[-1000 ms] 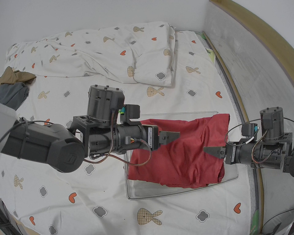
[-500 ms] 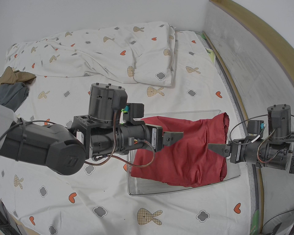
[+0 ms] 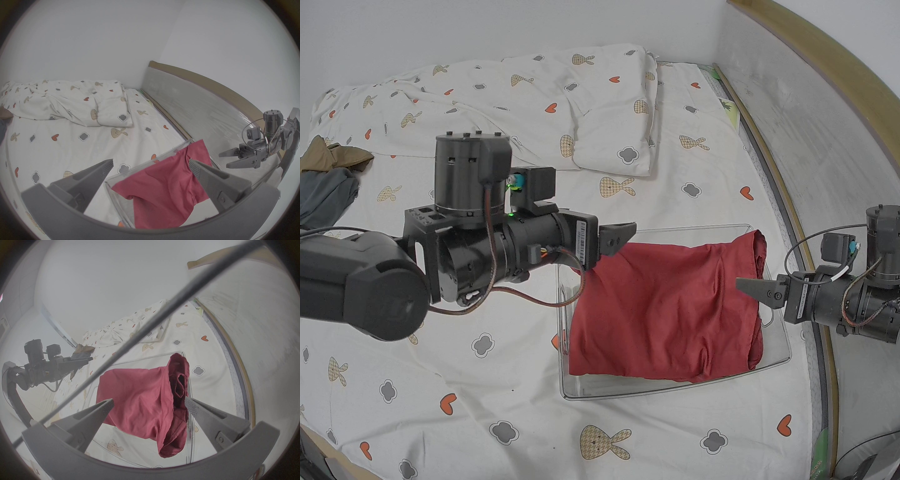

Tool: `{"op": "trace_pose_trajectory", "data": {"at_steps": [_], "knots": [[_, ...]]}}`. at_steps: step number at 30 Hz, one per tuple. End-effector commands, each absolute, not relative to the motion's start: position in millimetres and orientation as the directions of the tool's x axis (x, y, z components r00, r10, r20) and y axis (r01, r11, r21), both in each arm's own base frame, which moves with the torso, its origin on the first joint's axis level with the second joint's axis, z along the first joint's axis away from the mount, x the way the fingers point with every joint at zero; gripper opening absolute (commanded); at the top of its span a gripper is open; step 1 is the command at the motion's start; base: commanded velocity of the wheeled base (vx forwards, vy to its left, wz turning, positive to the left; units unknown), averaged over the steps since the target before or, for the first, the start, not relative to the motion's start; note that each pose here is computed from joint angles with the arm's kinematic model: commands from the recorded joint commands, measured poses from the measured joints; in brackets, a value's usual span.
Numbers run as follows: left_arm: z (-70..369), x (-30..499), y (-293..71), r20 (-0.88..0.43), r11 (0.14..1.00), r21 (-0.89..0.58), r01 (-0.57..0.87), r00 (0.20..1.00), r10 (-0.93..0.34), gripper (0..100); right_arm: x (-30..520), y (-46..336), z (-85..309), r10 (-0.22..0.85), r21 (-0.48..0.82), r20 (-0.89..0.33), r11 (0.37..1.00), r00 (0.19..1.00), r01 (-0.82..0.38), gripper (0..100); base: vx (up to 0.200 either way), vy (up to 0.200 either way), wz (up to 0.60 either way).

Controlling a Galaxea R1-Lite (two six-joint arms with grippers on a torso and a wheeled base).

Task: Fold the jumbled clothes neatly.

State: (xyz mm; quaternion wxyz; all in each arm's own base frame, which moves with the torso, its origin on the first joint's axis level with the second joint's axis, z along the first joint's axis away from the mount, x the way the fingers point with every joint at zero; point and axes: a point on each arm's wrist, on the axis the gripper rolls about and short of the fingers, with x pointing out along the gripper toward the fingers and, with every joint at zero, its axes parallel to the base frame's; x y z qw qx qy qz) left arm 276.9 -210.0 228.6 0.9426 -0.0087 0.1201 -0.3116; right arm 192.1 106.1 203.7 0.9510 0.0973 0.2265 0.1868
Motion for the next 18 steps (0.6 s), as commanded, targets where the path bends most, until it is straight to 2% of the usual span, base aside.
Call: {"op": "trace_pose_trajectory", "data": {"at_steps": [1, 5, 9, 14, 18], "knots": [[254, 265, -193, -0.151, 0.824, -0.094, 0.559, 0.81, -0.567, 100, 185, 100, 223, 0.401, 0.28, -0.316, 0.905, 0.86, -0.32, 100, 0.0, 0.0, 0.0], [252, 262, -191, -0.157, 0.822, -0.096, 0.562, 0.807, -0.57, 100, 184, 100, 230, 0.407, 0.287, -0.291, 0.901, 0.866, -0.326, 100, 0.0, 0.0, 0.0], [238, 261, -208, -0.204, 0.775, -0.184, 0.605, 0.748, -0.632, 100, 191, 106, 221, 0.414, 0.289, -0.332, 0.9, 0.848, -0.326, 100, 0.0, 0.0, 0.0], [213, 263, -232, -0.269, 0.632, -0.301, 0.714, 0.572, -0.775, 100, 216, 125, 197, 0.469, 0.317, -0.429, 0.879, 0.772, -0.357, 100, 0.0, 0.0, 0.0], [197, 269, -243, -0.302, 0.591, -0.351, 0.726, 0.51, -0.806, 100, 228, 132, 187, 0.479, 0.342, -0.464, 0.873, 0.745, -0.349, 100, 0.0, 0.0, 0.0]]}}
